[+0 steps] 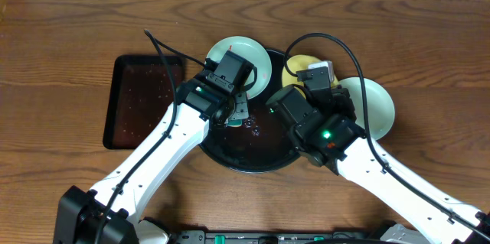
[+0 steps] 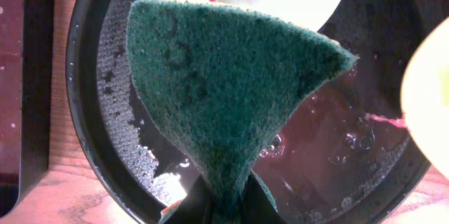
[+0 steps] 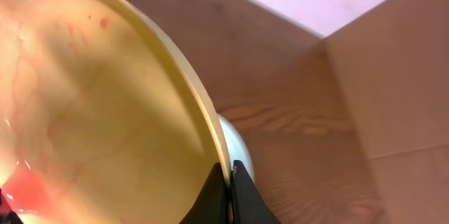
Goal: Clean dirty plates on tray and stack at the side
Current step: 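Lift the yellow plate with the right gripper onto the green plate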
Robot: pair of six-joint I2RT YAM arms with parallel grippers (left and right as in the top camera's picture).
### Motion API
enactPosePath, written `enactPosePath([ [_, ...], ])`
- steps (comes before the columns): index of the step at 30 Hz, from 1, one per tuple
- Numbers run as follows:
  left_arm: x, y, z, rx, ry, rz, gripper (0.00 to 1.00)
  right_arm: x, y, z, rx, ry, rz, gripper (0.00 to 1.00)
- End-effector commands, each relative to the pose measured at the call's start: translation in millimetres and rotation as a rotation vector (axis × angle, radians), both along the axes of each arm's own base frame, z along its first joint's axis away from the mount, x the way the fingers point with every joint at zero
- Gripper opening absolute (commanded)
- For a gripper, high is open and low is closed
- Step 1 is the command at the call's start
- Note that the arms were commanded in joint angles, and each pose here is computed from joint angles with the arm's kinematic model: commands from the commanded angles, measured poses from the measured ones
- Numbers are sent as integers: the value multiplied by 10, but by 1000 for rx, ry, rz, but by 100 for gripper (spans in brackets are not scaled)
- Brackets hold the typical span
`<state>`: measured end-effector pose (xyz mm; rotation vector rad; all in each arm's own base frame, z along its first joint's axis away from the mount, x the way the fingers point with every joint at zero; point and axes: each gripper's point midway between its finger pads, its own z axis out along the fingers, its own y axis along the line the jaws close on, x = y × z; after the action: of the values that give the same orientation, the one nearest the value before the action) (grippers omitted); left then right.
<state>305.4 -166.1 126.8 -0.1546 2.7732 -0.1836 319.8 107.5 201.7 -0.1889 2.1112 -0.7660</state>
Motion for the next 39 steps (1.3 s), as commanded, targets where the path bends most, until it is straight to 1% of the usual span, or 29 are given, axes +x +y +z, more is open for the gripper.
enactPosePath([
  [1, 30, 64, 28, 25, -19, 2, 7, -28, -96, 385, -98, -155, -64, 1],
  [3, 28, 65, 27, 24, -17, 5, 8, -52, -91, 453, -125, -186, -71, 1],
  [9, 28, 65, 28, 24, -18, 5, 7, -82, -39, 502, -137, -212, -63, 1],
  [18, 29, 65, 28, 24, -18, 5, 7, -87, -42, 485, -87, -235, -81, 1],
  [20, 28, 65, 27, 24, -17, 5, 7, -90, -25, 422, -55, -214, -73, 1],
  [24, 28, 66, 27, 25, -18, 5, 8, -89, 42, 123, 78, -85, -42, 1],
  [30, 28, 66, 26, 25, -17, 5, 7, -117, 146, -353, 386, 174, -24, 1],
  [35, 39, 87, 29, 37, -24, 10, 8, -99, 37, -468, 578, 324, -3, 1],
  [39, 71, 235, 32, 97, -40, 42, 7, -69, -223, -477, 733, 386, -31, 1],
])
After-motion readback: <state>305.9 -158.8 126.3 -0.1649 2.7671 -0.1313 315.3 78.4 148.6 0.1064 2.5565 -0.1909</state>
